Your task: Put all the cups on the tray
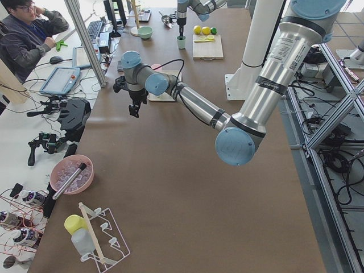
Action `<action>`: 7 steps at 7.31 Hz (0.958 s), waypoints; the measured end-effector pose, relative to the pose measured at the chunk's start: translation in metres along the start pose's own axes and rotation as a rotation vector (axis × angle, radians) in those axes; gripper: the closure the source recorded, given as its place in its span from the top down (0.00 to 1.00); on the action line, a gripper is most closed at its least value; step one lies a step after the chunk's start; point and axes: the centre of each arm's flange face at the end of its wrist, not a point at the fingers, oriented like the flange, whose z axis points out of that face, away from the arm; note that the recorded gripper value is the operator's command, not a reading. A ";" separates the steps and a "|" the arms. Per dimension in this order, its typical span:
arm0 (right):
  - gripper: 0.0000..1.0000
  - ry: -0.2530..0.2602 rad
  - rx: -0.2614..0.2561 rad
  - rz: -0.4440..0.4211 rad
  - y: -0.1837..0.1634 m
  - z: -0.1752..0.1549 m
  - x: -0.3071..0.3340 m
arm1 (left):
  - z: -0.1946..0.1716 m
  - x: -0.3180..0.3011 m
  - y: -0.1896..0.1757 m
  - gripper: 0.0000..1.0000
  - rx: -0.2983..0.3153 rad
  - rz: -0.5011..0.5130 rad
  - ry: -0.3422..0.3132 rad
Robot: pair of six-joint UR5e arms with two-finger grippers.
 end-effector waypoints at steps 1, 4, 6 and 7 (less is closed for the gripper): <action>0.00 -0.005 0.004 -0.003 -0.003 -0.001 -0.005 | 0.000 0.000 0.000 0.98 0.000 0.000 -0.001; 0.00 -0.062 0.035 0.082 -0.038 -0.031 -0.070 | 0.000 0.000 0.000 0.98 0.001 0.000 -0.001; 0.00 -0.102 0.032 0.185 -0.052 -0.044 -0.163 | 0.000 0.000 0.000 0.98 0.000 0.001 0.000; 0.00 -0.107 0.036 0.218 -0.050 -0.044 -0.214 | 0.001 0.001 0.000 0.98 -0.001 0.001 0.001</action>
